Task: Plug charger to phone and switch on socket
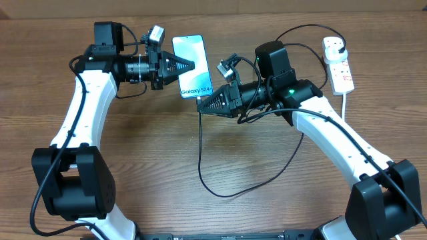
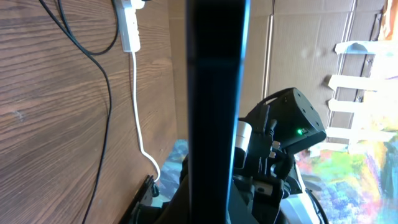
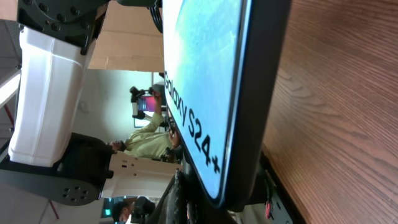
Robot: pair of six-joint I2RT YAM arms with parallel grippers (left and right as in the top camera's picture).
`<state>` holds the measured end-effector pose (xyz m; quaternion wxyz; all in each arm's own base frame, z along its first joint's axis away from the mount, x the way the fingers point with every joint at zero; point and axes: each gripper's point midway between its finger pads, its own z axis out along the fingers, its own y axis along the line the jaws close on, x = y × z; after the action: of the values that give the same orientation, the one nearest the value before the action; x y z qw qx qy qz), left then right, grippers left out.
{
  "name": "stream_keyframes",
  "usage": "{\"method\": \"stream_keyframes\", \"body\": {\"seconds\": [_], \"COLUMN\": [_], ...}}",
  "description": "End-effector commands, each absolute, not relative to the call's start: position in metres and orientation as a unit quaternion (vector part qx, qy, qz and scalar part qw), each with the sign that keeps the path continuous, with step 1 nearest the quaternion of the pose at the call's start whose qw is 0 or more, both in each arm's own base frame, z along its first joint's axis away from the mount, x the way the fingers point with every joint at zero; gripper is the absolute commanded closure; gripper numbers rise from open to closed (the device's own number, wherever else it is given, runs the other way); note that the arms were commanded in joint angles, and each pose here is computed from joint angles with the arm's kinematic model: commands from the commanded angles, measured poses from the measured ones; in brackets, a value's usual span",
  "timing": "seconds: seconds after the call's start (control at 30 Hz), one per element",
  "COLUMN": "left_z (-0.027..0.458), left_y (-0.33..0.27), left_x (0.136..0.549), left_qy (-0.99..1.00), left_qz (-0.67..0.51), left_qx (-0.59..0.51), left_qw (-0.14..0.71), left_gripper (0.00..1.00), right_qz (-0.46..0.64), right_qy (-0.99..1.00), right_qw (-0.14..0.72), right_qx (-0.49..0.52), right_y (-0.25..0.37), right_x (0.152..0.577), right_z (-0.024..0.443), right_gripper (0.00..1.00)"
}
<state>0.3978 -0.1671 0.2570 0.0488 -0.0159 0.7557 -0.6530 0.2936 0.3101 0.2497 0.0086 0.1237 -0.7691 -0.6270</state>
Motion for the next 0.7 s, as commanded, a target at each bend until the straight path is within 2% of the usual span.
{"method": "stream_keyframes", "body": {"seconds": [0.0,0.67], "left_z": [0.269,0.274], "left_y": [-0.179,-0.18], "left_x": [0.386,0.382], "left_qy": [0.733,0.722], "left_qz": [-0.679,-0.691], "left_qx": [0.022,0.032], "left_qw": [0.039,0.034], "left_gripper": [0.96,0.96], "right_qz": [-0.636,-0.634], "right_qy": [-0.758,-0.761], "right_qw": [-0.012,-0.026], "right_qx": [0.144,0.135], "right_y": [0.31,0.299], "right_x": [0.294,0.305], "right_z": [0.27,0.268], "right_gripper": [0.96,0.96]}}
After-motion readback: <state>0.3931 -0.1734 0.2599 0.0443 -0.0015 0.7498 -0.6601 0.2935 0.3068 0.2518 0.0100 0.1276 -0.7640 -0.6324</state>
